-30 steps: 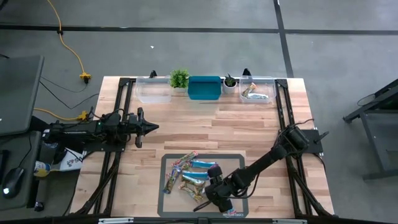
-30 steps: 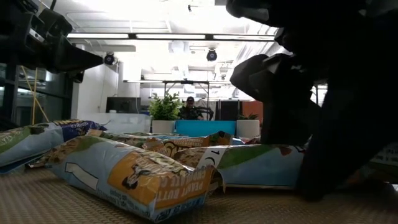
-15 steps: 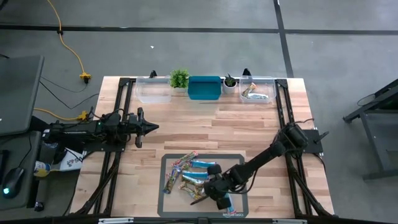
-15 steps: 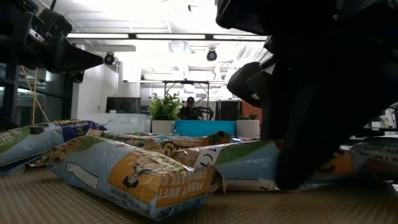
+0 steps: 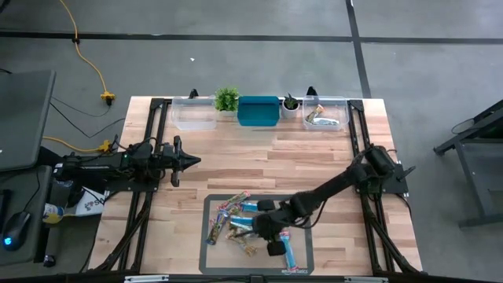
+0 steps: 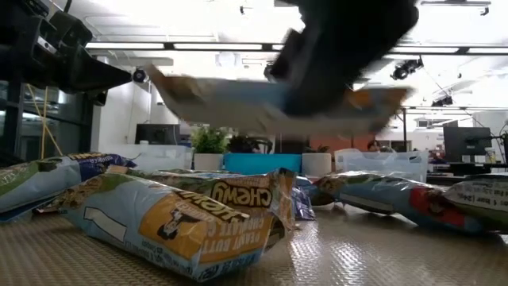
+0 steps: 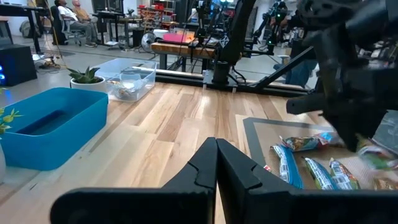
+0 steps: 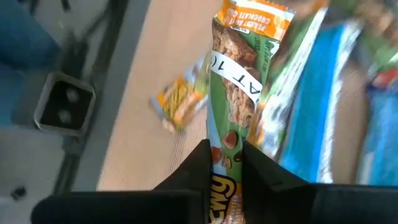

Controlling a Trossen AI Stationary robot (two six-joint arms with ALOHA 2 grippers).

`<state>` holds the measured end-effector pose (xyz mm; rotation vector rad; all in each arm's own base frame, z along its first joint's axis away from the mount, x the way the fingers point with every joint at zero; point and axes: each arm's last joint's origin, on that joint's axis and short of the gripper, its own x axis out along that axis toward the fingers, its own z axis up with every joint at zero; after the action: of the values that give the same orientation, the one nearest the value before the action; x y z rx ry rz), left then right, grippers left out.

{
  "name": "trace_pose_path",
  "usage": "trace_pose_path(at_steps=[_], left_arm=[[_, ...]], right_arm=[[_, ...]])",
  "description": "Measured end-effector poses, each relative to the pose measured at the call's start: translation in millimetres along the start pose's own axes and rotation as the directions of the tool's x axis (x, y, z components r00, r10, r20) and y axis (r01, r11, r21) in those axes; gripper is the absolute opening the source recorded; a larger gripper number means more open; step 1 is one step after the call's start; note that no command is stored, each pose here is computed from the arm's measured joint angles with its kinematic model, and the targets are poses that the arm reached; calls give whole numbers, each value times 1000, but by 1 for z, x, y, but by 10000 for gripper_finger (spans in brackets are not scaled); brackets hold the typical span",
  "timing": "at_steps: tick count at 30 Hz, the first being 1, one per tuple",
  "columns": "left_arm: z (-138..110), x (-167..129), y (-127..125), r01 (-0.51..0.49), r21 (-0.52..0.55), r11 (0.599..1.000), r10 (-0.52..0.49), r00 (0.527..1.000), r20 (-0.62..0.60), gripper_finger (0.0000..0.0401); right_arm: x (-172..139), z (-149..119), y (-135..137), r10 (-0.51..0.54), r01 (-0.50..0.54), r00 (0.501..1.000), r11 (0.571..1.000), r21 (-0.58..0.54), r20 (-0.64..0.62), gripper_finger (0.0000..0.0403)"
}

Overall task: Pick and place Granola Bars by type
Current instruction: Put the yellow granola bar into the right transparent bin

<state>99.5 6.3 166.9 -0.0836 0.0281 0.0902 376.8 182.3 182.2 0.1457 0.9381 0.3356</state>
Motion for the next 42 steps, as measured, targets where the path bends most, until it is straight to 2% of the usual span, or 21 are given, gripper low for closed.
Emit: trace_pose_path(at_steps=[4, 7, 13, 19, 24, 28, 32, 35, 38, 42], left_arm=[[0, 0, 0, 0, 0, 1000, 0, 1000, 0, 1], [0, 0, 0, 0, 0, 1000, 0, 1000, 0, 1], [0, 0, 0, 0, 0, 1000, 0, 1000, 0, 1], [0, 0, 0, 1, 0, 1000, -1, 1000, 0, 1], [0, 0, 0, 1, 0, 1000, -1, 1000, 0, 1], [0, 0, 0, 0, 0, 1000, 0, 1000, 0, 1], [0, 0, 0, 0, 0, 1000, 0, 1000, 0, 1], [0, 0, 0, 0, 0, 1000, 0, 1000, 0, 1], [0, 0, 0, 0, 0, 1000, 0, 1000, 0, 1], [0, 0, 0, 0, 0, 1000, 0, 1000, 0, 1]], right_arm=[[-15, 22, -6, 64, -66, 987, 998, 10, 149, 40], [-27, 37, -10, 61, -66, 961, 998, 12, 270, 47], [-61, 70, -25, 29, -31, 838, 1000, -6, 544, 47], [-97, 92, -44, -44, 76, 695, 997, -12, 717, 39], [-124, 100, -65, -167, 182, 622, 981, 67, 765, 46], [-150, 104, -81, -289, 298, 540, 944, 142, 790, 49], [-178, 103, -95, -447, 442, 466, 865, 237, 764, 42], [-201, 97, -104, -573, 553, 423, 777, 301, 702, 39], [-223, 87, -113, -709, 655, 358, 654, 378, 607, 39], [-252, 69, -123, -864, 773, 252, 451, 447, 435, 48]])
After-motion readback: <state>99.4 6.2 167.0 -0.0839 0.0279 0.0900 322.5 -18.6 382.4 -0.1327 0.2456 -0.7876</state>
